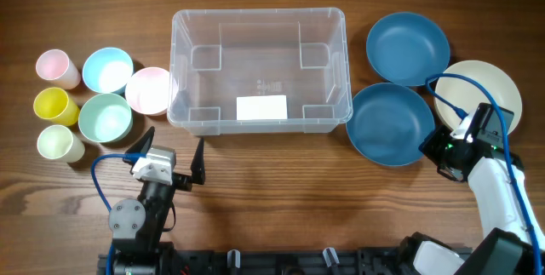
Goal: Pack container
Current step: 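Reach the right gripper to the lower dark blue bowl and grasp its rim, then lift the dark blue bowl and lower it into the clear container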
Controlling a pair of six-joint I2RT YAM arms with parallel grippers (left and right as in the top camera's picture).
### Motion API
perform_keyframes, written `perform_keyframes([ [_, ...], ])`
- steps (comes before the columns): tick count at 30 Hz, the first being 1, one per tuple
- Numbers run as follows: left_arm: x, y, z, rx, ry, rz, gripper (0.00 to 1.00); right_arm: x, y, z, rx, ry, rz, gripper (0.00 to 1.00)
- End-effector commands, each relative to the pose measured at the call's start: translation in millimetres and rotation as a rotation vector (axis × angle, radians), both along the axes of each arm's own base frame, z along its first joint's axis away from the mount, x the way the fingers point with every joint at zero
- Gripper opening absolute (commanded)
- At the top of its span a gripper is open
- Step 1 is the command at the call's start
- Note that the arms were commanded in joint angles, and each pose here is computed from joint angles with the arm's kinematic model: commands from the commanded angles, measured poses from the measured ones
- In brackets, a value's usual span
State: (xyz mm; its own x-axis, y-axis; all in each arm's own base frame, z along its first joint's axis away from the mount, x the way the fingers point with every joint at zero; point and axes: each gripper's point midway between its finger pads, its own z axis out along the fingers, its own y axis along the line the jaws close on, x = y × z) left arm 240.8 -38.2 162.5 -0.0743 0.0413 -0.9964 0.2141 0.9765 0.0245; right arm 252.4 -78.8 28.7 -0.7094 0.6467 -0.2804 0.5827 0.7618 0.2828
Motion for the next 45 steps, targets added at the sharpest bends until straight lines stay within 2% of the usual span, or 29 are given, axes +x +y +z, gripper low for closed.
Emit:
perform_keyframes([
  [1, 0, 1, -3, 0.011, -0.001, 0.004, 1.00, -1, 2, 10, -0.013, -0.035, 0.016, 0.04],
  [14, 0, 1, -3, 0.011, -0.001, 0.004, 1.00, -20, 8, 60, -0.075, -0.123, 0.031, 0.04],
  [18, 0, 1, -3, 0.011, -0.001, 0.004, 1.00, -27, 3, 77, -0.140, -0.160, 0.009, 0.04],
  [27, 0, 1, -3, 0.011, -0.001, 0.004, 1.00, -21, -9, 149, -0.229, -0.278, -0.046, 0.04],
  [31, 0, 1, -3, 0.011, -0.001, 0.004, 1.00, -11, -13, 195, -0.266, -0.381, -0.046, 0.04],
  [35, 0, 1, -3, 0.011, -0.001, 0.004, 1.00, 2, 1, 244, -0.262, -0.517, 0.050, 0.04],
  [38, 0, 1, -3, 0.011, -0.001, 0.004, 1.00, 14, 23, 284, -0.260, -0.647, 0.213, 0.04],
  [41, 0, 1, -3, 0.011, -0.001, 0.004, 1.00, 25, 38, 306, -0.260, -0.708, 0.306, 0.04],
  [45, 0, 1, -3, 0.011, -0.001, 0.004, 1.00, 55, 84, 326, -0.258, -0.777, 0.522, 0.04],
])
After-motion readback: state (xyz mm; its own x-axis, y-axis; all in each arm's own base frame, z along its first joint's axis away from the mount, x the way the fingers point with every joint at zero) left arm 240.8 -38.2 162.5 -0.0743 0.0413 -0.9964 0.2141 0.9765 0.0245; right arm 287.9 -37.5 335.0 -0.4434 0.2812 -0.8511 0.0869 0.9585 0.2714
